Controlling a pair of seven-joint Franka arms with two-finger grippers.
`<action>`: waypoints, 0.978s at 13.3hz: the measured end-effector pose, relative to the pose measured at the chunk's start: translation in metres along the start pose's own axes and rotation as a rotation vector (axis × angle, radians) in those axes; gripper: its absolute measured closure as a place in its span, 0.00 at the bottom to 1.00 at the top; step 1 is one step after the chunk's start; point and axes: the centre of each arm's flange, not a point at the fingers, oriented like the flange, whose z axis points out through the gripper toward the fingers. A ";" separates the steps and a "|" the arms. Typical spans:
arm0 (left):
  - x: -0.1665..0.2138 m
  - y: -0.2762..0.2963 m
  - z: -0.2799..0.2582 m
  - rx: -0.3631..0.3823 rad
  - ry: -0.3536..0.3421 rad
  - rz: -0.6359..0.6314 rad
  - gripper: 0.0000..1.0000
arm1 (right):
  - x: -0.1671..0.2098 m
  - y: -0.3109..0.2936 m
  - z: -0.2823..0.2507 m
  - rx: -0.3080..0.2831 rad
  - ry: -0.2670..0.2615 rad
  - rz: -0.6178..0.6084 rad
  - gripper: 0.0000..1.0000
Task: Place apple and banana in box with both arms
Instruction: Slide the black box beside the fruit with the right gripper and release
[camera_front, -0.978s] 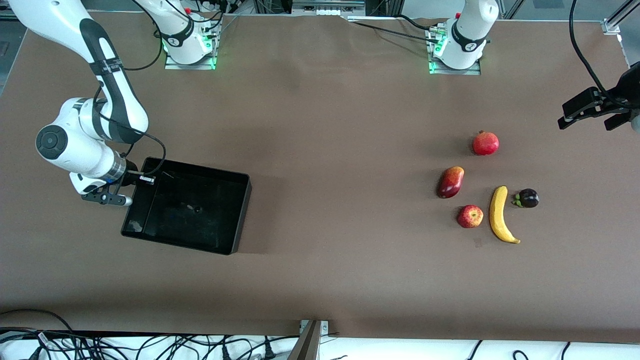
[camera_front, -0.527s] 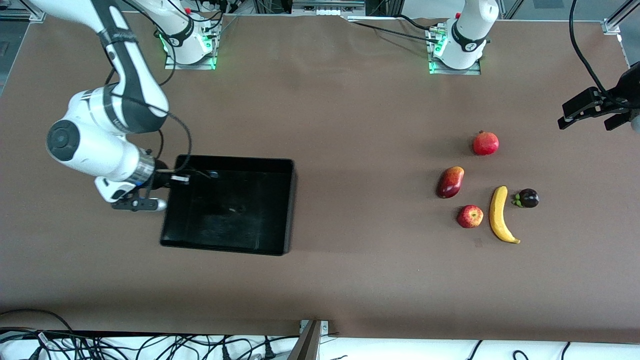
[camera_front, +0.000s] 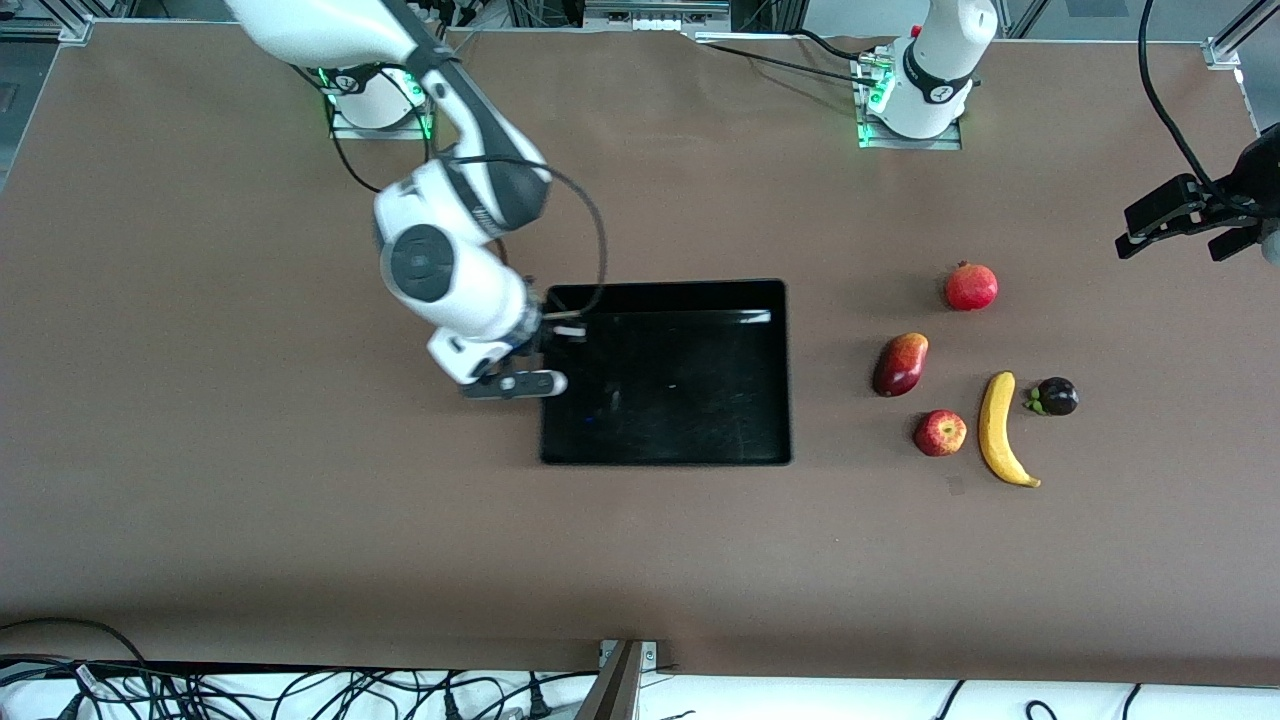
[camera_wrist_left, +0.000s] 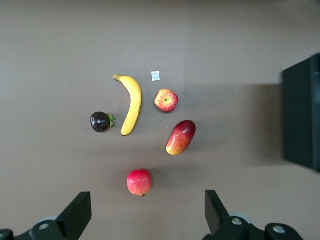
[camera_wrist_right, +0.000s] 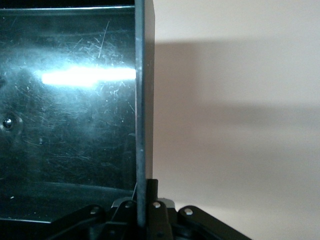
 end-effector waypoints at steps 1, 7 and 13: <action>0.000 0.000 0.000 0.000 0.000 0.000 0.00 | -0.009 -0.022 0.014 -0.019 0.005 -0.005 0.96; 0.000 0.000 0.000 0.000 0.000 0.000 0.00 | -0.058 -0.098 0.088 -0.085 0.073 0.002 0.96; 0.000 0.000 0.000 0.000 0.000 0.000 0.00 | -0.068 -0.107 0.131 -0.102 0.113 0.031 0.96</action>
